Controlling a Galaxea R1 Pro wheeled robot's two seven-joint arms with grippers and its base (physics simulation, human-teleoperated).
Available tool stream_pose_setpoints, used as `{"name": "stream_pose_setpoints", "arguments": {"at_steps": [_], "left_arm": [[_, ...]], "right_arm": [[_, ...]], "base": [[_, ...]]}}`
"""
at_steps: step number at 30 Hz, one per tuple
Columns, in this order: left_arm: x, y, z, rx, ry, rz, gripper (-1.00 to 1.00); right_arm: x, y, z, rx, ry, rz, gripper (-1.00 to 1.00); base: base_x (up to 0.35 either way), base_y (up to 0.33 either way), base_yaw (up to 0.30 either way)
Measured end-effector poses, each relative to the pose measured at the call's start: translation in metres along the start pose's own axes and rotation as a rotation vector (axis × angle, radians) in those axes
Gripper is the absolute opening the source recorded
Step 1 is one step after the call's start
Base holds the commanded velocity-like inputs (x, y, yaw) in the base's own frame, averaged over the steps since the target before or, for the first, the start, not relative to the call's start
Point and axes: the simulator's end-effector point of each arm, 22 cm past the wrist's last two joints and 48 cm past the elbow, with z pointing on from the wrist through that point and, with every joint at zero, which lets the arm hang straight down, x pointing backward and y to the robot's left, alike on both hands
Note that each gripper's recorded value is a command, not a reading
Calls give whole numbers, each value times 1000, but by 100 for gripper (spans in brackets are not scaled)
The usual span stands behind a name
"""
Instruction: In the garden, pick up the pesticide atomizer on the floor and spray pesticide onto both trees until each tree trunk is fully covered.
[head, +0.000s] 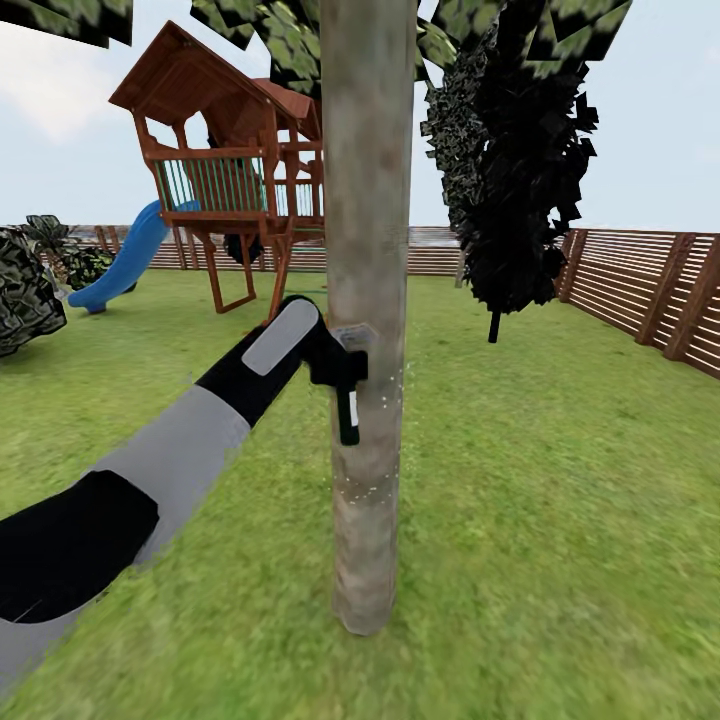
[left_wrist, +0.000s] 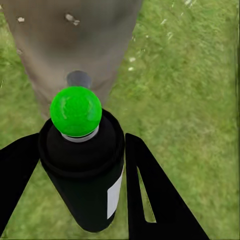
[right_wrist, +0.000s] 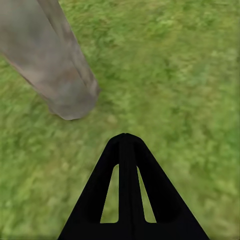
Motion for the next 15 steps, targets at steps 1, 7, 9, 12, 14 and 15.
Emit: {"name": "stream_pose_setpoints", "arguments": {"at_steps": [1, 7, 9, 12, 14, 15], "left_arm": [[-10, -3, -7, 1, -17, 7, -100], [-58, -33, -53, 67, -92, 21, -100], [-67, -45, -66, 105, -103, 19, -100], [-74, -56, -80, 119, -99, 12, -100], [-73, -65, -89, 123, -86, 7, -100], [-74, -69, -93, 128, -92, 14, -100]], "right_arm": [[0, 0, 0, 0, 0, 0, -100], [1, 0, 0, 1, 2, 0, -100], [1, 0, 0, 1, 3, 1, -100], [1, 0, 0, 1, 3, 1, -100], [2, -1, 0, 1, 5, 0, -100], [2, -1, 0, 2, 6, 0, -100]], "base": [[0, 0, 0], [0, 0, 0], [0, 0, 0], [0, 0, 0], [0, 0, 0], [0, 0, 0]]}}
